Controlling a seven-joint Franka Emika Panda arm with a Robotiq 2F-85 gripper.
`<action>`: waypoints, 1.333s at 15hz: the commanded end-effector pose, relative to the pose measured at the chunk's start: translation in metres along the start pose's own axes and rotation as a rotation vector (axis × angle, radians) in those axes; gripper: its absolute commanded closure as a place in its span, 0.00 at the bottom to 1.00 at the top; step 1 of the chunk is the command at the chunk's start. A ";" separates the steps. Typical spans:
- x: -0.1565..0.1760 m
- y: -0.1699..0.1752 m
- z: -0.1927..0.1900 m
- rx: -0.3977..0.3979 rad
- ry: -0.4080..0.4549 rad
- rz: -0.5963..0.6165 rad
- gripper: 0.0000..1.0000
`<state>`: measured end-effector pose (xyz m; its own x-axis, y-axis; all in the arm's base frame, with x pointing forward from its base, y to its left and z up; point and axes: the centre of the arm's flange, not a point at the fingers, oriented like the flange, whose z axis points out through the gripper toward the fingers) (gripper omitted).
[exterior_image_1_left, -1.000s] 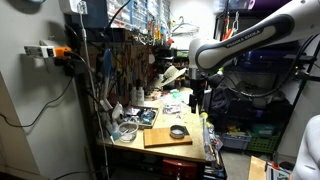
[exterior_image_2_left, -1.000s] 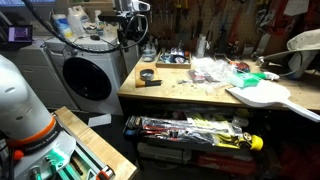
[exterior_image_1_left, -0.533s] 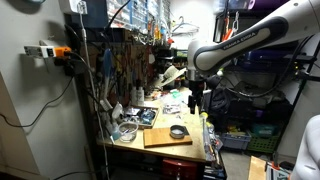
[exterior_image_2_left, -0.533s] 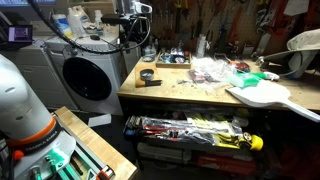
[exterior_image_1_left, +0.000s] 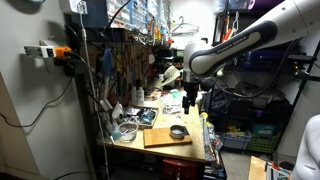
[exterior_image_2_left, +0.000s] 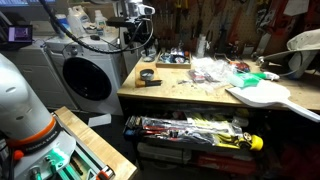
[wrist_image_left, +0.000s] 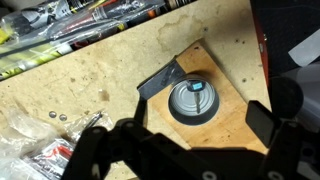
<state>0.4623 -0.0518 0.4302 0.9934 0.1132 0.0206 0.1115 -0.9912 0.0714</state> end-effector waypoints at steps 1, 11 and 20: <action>0.024 -0.002 0.024 0.004 0.014 -0.020 0.13; 0.049 -0.014 0.083 0.050 -0.024 -0.083 0.52; 0.065 -0.017 0.123 0.072 0.026 -0.148 0.68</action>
<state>0.5195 -0.0376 0.3261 0.9720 0.2332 0.0291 0.2326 -0.9723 0.0206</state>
